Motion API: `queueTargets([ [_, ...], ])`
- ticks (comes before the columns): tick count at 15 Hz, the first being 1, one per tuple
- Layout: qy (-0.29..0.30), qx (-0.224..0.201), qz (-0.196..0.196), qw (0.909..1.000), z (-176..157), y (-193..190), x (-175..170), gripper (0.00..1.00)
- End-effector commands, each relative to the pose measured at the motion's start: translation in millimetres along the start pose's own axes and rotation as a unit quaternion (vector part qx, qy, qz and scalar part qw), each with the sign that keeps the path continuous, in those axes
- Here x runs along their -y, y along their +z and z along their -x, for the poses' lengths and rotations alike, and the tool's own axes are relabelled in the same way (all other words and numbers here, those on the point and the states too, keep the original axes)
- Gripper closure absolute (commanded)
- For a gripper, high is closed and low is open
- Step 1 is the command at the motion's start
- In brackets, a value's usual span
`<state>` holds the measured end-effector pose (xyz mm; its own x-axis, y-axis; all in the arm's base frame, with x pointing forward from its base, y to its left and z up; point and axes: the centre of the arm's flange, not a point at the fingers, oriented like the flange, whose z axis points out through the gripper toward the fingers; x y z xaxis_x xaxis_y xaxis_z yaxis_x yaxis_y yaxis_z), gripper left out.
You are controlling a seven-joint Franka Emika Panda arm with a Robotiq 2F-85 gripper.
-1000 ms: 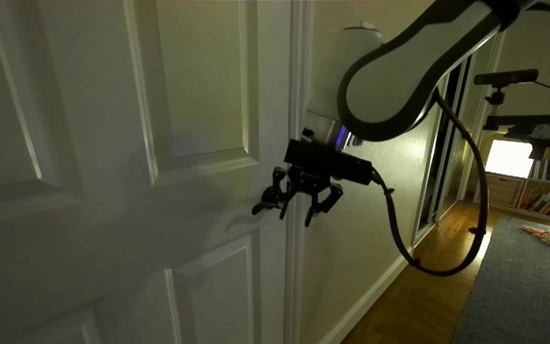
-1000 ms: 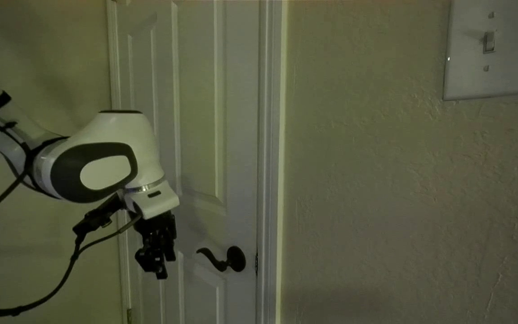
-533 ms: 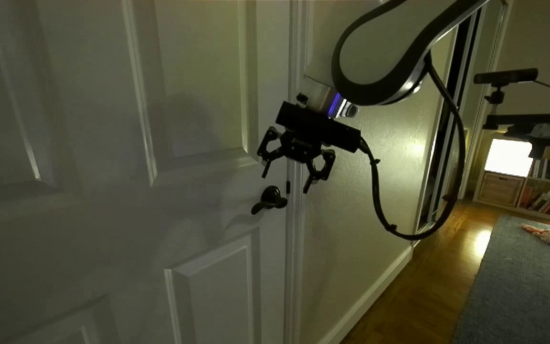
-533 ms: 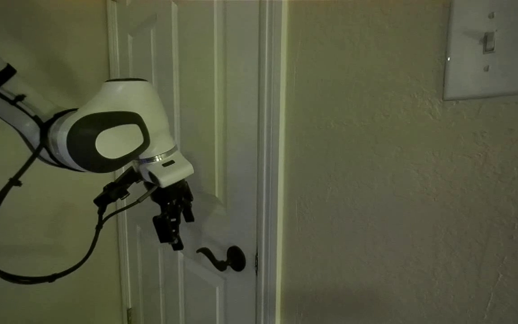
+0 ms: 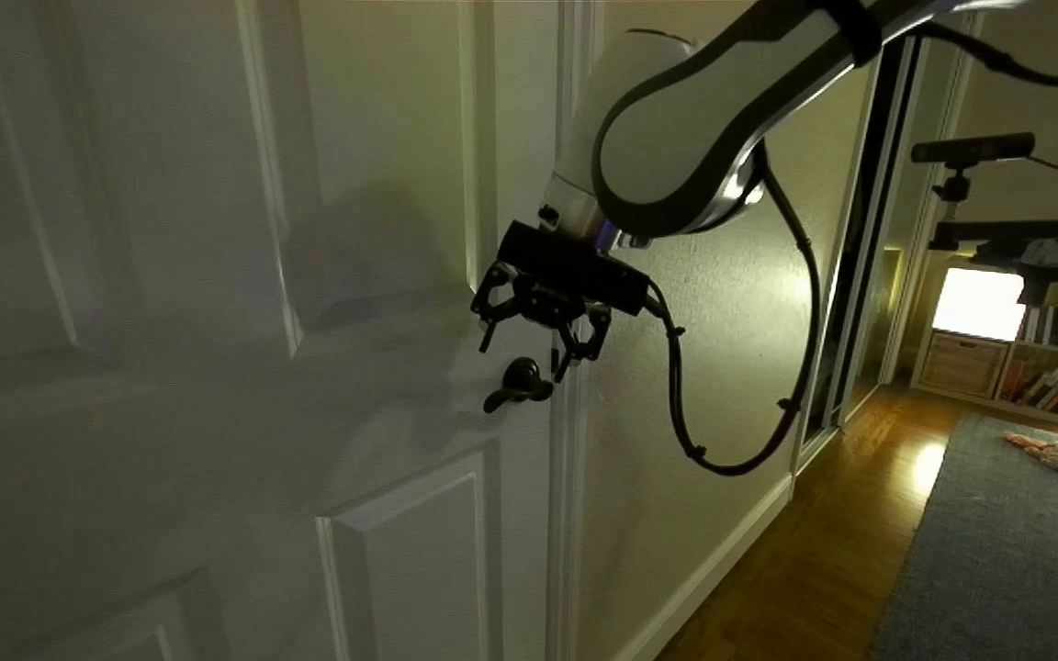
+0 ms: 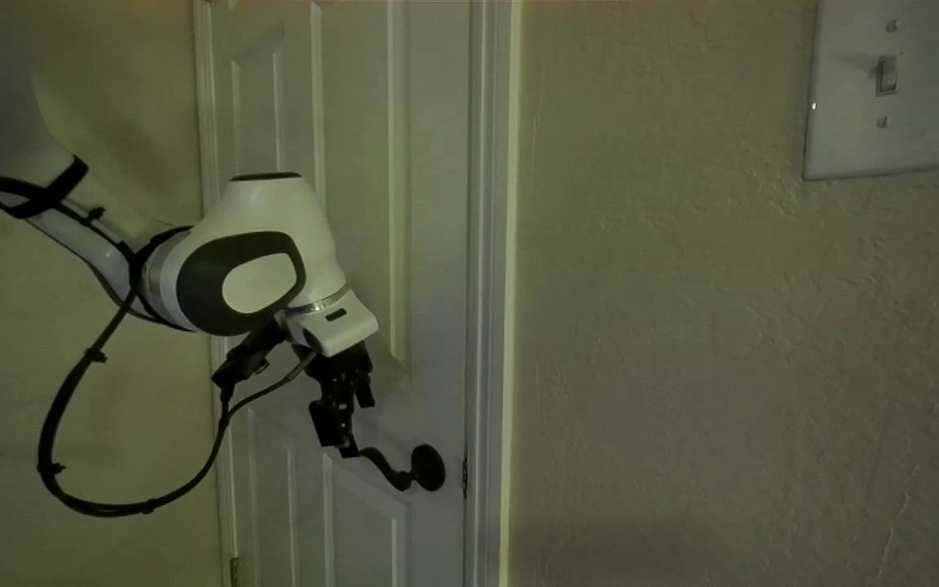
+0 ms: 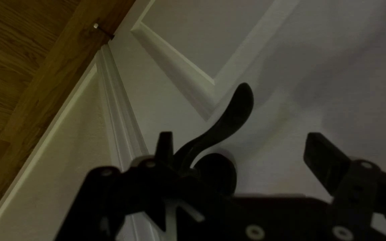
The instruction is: Open the door
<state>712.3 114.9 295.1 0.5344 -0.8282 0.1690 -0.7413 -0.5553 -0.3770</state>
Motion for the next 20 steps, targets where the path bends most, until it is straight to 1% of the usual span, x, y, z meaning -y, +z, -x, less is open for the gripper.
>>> queueTargets([
  [1, 0.009, 0.012, -0.002, 0.9999, -10.2, 17.6, 6.5, 0.00],
  [2, 0.010, 0.013, -0.001, 0.9999, -11.0, 21.9, 6.1, 0.00],
  [3, 0.011, 0.014, -0.001, 0.9998, -12.4, 25.6, 6.5, 0.25],
  [4, 0.011, 0.015, -0.001, 0.9998, -13.1, 28.6, 6.9, 0.26],
  [5, 0.011, 0.016, -0.002, 0.9998, -14.0, 32.3, 7.8, 0.32],
  [6, 0.011, 0.017, -0.001, 0.9998, -14.4, 34.9, 7.9, 0.40],
  [9, 0.014, 0.020, -0.003, 0.9997, -15.3, 41.2, 7.6, 0.59],
  [10, 0.015, 0.021, -0.003, 0.9996, -15.3, 43.1, 7.0, 0.67],
  [14, 0.025, 0.031, 0.005, 0.9992, -14.8, 47.2, -1.9, 0.90],
  [15, 0.024, 0.032, 0.009, 0.9991, -13.6, 48.3, -4.5, 0.90],
  [19, 0.018, 0.042, 0.036, 0.9983, -10.9, 57.9, -18.1, 0.97],
  [20, 0.016, 0.042, 0.035, 0.9984, -11.1, 58.5, -18.2, 0.94],
])
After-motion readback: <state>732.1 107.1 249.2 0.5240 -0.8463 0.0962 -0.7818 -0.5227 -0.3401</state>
